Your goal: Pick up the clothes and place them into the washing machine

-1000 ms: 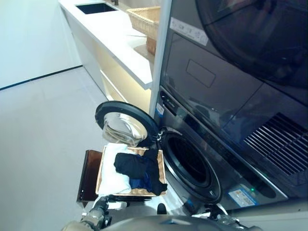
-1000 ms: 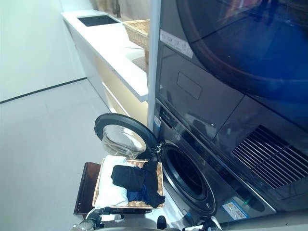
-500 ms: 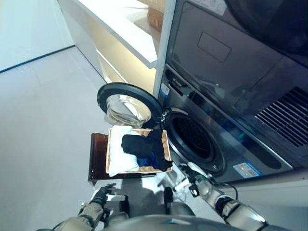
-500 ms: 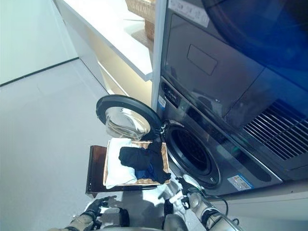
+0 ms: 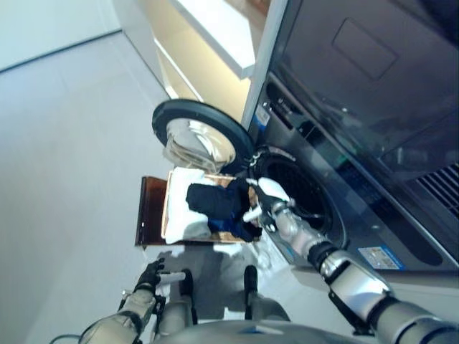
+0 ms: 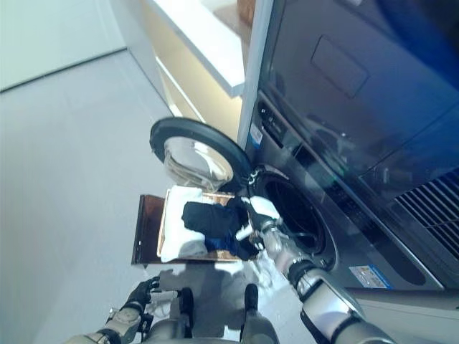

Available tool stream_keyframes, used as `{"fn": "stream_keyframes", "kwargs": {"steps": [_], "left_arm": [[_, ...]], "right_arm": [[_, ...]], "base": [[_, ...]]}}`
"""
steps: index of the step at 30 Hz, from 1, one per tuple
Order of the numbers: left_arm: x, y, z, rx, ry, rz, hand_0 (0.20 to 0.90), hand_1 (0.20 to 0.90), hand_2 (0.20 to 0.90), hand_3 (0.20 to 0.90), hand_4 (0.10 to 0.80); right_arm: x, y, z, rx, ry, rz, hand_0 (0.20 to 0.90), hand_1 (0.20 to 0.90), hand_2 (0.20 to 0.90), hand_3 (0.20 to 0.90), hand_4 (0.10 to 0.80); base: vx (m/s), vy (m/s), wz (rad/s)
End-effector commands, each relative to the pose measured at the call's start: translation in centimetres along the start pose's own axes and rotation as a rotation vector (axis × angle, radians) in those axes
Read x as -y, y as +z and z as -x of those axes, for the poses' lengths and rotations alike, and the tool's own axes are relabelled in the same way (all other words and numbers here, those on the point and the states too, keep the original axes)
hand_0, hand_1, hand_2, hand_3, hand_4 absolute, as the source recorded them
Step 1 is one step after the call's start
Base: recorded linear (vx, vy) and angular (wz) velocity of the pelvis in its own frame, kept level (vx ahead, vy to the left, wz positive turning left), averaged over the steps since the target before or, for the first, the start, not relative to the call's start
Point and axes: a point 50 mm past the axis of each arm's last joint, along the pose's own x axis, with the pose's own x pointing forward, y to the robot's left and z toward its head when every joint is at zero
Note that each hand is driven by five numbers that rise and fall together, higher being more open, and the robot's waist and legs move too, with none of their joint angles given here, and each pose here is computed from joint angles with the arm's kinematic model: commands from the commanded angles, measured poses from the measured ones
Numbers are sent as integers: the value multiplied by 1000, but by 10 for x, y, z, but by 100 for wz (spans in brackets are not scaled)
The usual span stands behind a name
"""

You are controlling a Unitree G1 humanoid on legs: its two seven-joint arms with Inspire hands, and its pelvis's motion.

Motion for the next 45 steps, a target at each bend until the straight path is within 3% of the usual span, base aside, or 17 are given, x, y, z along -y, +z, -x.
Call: {"fn": "stream_keyframes", "kwargs": {"steps": [1,9,30,45], "left_arm": [[-7,26,-5,89,62,-33,900,900,900,900,800],[-10,28,-5,93,85,-25,900,900,900,900,800],[-28,26,-5,90,165,122,900,900,900,900,800],[-20,76,-1,342,116,147,900,900,900,900,800]], "right_arm": [[66,52,-21,170,-230,2,900,900,900,900,800],[71,80,-25,245,-237,-4,900,900,900,900,800],[62,70,-26,192,-203,-19,900,900,900,900,800],[114,40,-25,98,-381,-23,900,900,900,900,800]], "base": [[4,11,7],[-9,12,11],[-12,8,3],[-30,5,8]]}}
